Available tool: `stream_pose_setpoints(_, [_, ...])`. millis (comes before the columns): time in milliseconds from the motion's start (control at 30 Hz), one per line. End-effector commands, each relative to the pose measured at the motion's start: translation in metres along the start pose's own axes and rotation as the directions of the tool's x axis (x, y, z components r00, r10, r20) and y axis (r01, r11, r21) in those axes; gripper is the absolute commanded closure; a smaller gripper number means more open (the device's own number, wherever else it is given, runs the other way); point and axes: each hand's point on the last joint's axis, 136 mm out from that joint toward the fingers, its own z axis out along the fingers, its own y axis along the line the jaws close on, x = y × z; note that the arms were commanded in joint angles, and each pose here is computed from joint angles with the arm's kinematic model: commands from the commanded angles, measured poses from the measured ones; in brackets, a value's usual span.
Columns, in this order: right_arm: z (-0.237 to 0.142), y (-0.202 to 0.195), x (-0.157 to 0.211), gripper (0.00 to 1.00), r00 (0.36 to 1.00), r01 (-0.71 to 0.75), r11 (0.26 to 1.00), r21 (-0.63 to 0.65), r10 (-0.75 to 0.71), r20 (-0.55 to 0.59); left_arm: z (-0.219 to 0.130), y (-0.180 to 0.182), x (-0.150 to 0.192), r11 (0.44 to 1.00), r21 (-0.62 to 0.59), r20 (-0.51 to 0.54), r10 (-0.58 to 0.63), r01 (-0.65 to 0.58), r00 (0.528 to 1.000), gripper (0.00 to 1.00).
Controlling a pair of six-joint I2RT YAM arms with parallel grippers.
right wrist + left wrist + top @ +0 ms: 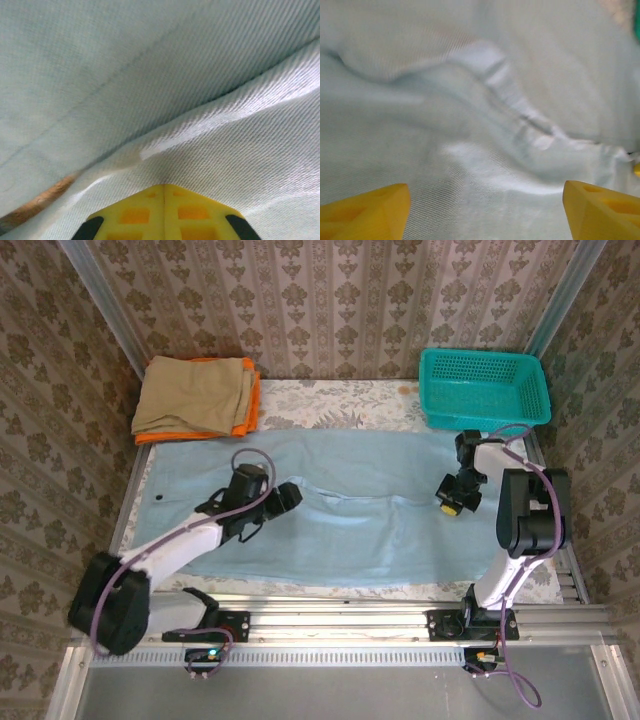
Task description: Fold and stack the trousers
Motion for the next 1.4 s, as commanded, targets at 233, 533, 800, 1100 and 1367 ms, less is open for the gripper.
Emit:
stream_pose_setpoints(233, [-0.058,0.077,0.011,0.82,0.971,0.213,0.968,-0.134,-0.194,0.140,-0.125,0.164,-0.074,0.821,-0.335,0.385,-0.330,0.463,0.862,0.13])
stream_pose_setpoints(533, [-0.057,0.106,0.034,0.82,0.957,0.286,0.937,-0.203,-0.269,0.104,-0.189,0.275,-0.038,0.474,-0.439,0.615,-0.461,0.763,0.640,0.10])
stream_pose_setpoints(800, [-0.054,0.113,0.043,0.81,0.951,0.308,0.924,-0.225,-0.296,0.087,-0.193,0.324,-0.017,0.323,-0.452,0.685,-0.470,0.831,0.556,0.11])
stream_pose_setpoints(1100, [-0.055,0.111,0.047,0.80,0.949,0.314,0.922,-0.226,-0.300,0.092,-0.190,0.353,-0.027,0.272,-0.423,0.712,-0.490,0.864,0.503,0.20])
stream_pose_setpoints(1367, [-0.060,0.107,0.050,0.80,0.950,0.313,0.922,-0.227,-0.298,0.097,-0.184,0.367,-0.027,0.280,-0.421,0.717,-0.480,0.863,0.506,0.43])
